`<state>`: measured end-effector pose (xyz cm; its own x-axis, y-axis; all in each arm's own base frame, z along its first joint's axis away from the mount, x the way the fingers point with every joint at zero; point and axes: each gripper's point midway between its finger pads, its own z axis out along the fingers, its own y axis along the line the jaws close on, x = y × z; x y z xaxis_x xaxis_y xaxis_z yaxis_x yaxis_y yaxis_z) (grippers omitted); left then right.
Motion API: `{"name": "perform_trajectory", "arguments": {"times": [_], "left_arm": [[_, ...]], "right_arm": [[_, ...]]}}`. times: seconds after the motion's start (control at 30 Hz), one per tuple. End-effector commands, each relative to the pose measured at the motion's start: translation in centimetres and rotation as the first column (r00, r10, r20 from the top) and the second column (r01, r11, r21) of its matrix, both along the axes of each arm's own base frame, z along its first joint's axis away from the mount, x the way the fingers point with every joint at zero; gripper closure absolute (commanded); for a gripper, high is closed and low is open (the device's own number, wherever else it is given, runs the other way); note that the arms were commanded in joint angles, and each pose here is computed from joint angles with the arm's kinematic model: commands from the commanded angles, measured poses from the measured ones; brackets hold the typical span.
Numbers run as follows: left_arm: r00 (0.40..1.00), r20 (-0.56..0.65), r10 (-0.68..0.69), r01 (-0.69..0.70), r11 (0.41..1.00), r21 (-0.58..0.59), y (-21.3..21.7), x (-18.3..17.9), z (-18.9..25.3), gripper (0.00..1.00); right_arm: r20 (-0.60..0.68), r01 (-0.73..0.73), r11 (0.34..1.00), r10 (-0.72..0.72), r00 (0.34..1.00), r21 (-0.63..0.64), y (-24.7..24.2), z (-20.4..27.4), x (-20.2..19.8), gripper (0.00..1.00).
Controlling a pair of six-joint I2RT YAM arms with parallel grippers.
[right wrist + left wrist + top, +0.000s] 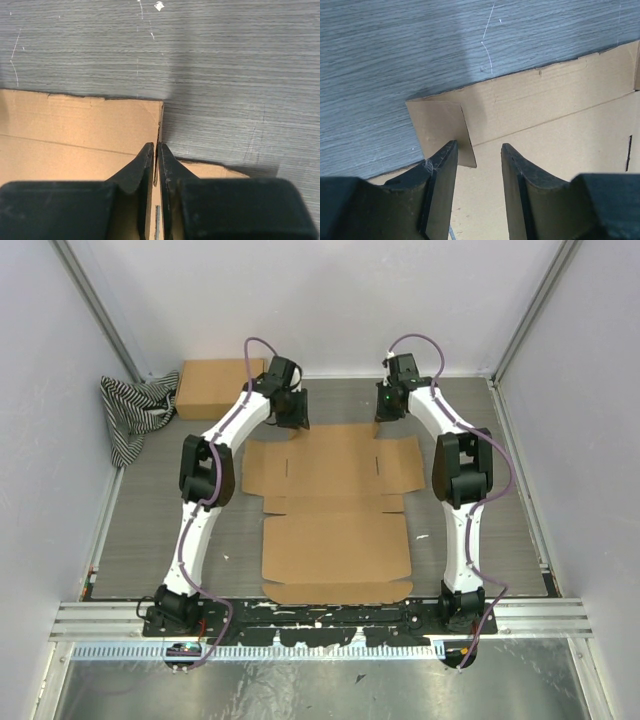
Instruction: Fold the paper box
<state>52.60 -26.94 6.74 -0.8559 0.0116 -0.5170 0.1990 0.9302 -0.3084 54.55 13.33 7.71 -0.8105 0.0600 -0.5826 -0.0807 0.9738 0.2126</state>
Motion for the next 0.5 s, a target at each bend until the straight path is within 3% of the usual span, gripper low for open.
{"name": "perform_trajectory", "arguments": {"times": [0.0, 0.13, 0.47], "left_arm": [[1.0, -0.003, 0.002, -0.002, 1.0, -0.029, -0.3, 0.4, -0.2, 0.53], [1.0, -0.03, 0.004, -0.004, 1.0, -0.015, -0.2, 0.3, -1.7, 0.53], [0.998, -0.066, 0.012, -0.012, 1.0, -0.005, -0.1, -0.1, -3.6, 0.54]], "right_arm": [[0.079, -0.048, 0.998, 0.045, 0.996, 0.036, 1.7, 3.5, 0.8, 0.81], [0.078, -0.084, 0.993, 0.078, 0.994, 0.078, 2.8, 3.5, 0.7, 0.7], [0.036, -0.143, 0.98, 0.139, 0.99, 0.139, 5.4, 0.9, 0.6, 0.62]]}}
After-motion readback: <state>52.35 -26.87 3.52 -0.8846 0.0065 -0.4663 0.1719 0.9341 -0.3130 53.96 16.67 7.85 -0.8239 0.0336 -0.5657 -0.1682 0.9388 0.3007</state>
